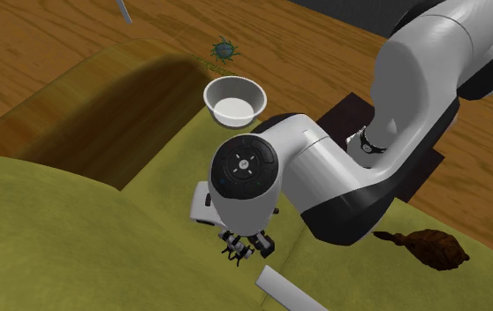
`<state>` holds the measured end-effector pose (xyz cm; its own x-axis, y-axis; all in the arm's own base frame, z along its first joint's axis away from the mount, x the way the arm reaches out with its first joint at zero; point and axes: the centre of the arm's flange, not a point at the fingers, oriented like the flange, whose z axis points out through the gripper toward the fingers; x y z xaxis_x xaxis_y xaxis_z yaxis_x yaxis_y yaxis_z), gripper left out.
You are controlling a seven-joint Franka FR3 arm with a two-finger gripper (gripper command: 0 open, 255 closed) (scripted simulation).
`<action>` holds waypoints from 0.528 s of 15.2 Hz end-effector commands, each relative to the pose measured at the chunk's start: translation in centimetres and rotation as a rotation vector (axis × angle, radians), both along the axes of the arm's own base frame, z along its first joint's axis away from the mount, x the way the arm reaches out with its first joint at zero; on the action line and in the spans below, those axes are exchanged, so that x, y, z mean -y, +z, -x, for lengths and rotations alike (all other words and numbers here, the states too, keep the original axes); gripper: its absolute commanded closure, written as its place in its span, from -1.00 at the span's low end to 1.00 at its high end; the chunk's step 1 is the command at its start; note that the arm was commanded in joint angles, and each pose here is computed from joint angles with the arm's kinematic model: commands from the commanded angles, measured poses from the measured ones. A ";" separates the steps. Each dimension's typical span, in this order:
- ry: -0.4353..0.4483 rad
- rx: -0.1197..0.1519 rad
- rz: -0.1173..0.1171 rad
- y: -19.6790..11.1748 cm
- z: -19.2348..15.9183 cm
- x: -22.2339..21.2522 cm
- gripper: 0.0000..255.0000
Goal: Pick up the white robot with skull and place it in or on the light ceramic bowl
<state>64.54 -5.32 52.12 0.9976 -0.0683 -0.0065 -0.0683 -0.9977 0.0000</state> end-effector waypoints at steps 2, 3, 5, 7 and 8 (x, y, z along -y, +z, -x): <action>0.000 0.001 0.000 -1.6 -0.1 0.0 -1.00; 0.000 0.001 0.000 -2.1 -0.1 0.0 -1.00; 0.000 0.001 0.000 -2.4 -0.1 0.0 -1.00; 0.000 0.001 0.000 -2.4 -0.1 0.0 -1.00; 0.000 0.001 0.000 -2.4 -0.1 0.0 -1.00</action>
<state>64.67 -5.31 49.74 0.9977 -0.0681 -0.0061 -0.0681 -0.9977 0.0002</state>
